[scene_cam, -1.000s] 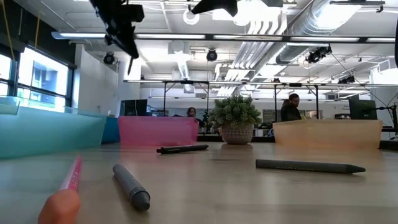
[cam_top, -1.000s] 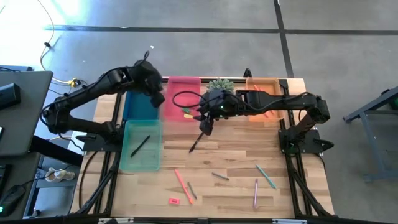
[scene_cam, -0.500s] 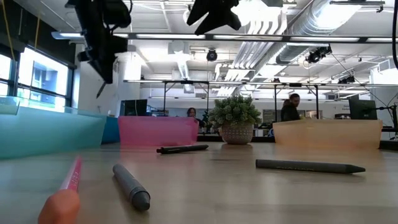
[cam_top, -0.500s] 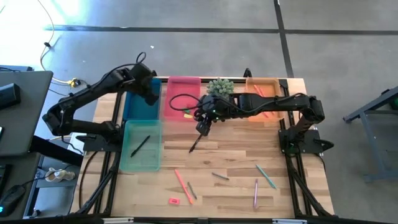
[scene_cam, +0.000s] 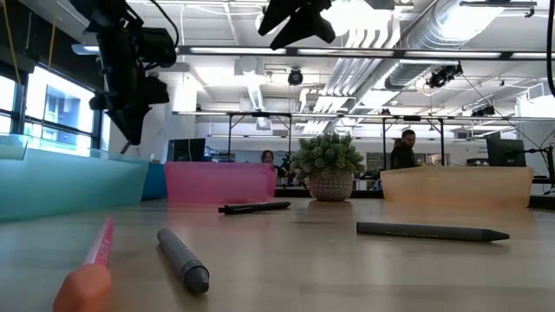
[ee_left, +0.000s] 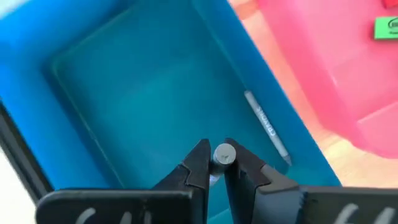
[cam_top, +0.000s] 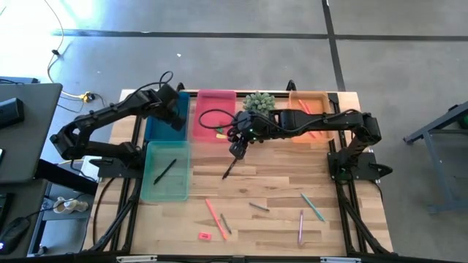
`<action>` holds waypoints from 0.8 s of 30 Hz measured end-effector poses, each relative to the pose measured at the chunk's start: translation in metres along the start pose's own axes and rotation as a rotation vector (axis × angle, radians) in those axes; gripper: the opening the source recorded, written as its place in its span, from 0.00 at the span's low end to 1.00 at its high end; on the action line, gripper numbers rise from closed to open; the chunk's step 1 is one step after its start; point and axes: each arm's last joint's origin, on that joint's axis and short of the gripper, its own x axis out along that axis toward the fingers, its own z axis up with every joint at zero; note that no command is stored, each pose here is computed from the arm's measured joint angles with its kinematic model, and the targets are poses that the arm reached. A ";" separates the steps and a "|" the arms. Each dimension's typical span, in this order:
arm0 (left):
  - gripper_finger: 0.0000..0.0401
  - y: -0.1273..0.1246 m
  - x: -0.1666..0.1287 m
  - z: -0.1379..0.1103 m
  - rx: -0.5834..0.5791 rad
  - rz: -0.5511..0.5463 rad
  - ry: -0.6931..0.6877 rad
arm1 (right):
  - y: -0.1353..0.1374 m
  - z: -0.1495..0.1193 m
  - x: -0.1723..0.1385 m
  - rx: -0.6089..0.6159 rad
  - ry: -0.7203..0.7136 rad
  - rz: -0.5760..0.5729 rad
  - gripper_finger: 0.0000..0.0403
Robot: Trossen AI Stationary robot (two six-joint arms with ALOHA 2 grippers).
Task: Sort crayons/erasers/pens/pencils in bins
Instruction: Put the gray crayon into the blue bin
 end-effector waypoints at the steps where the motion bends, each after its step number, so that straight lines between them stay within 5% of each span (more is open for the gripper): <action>1: 0.05 0.000 0.002 -0.002 -0.007 -0.006 0.009 | 0.000 0.000 0.000 0.004 0.000 0.000 0.41; 14: 0.05 0.000 0.018 -0.014 -0.052 0.002 0.059 | -0.001 -0.017 -0.002 0.120 0.151 -0.068 0.41; 24: 0.05 -0.001 0.018 -0.015 -0.081 -0.048 0.076 | 0.019 -0.039 0.005 0.088 0.273 -0.078 0.41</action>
